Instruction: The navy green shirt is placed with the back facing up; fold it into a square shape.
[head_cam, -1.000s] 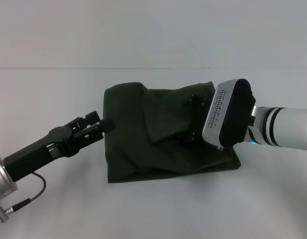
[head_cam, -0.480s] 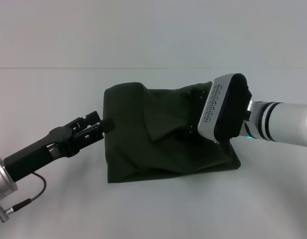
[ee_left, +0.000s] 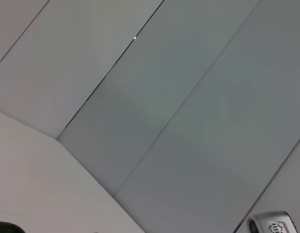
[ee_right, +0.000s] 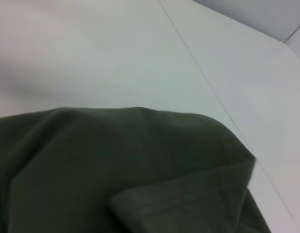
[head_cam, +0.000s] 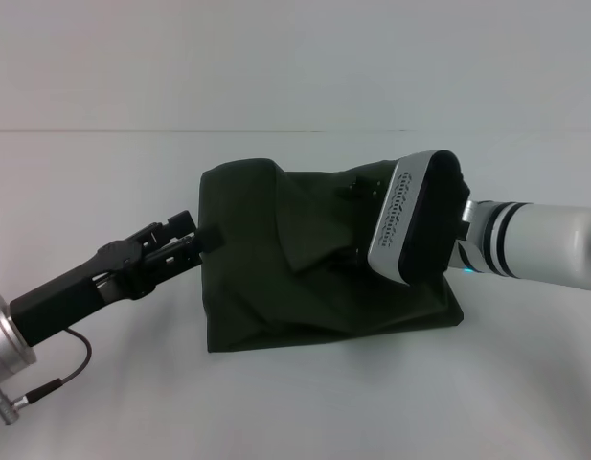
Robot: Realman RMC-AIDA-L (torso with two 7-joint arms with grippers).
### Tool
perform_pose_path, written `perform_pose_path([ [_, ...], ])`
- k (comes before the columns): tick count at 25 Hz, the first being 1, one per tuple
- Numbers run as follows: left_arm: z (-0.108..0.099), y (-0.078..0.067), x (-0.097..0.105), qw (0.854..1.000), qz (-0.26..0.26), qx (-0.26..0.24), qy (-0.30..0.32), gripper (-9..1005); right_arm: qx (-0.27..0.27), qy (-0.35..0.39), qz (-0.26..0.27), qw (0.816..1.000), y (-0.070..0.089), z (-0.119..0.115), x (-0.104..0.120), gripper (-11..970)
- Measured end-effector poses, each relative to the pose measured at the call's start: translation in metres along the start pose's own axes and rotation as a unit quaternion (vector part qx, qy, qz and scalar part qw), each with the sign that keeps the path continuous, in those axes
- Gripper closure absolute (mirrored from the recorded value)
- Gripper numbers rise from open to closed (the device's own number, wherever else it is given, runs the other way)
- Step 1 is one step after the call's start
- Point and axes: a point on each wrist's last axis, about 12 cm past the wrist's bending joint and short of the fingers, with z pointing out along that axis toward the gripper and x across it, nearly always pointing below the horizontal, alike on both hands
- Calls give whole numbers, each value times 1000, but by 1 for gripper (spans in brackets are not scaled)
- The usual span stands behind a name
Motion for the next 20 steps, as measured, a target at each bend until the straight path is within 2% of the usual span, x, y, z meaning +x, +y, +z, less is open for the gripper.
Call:
perform_pose_path([
  [1,0,0,0,1000,0,0,0,76,-3,1,-9,1000,2,1,-1,54],
  [6,1,0,0,1000,0,1,0,76,-2,7,-14,1000,4,2,0,224],
  [17,1,0,-1,1000,1,1,0,76,-2,9,-13,1000,3,2,2,464],
  [20,1,0,-1,1000,1,1,0,76,-2,9,-12,1000,3,2,2,606],
])
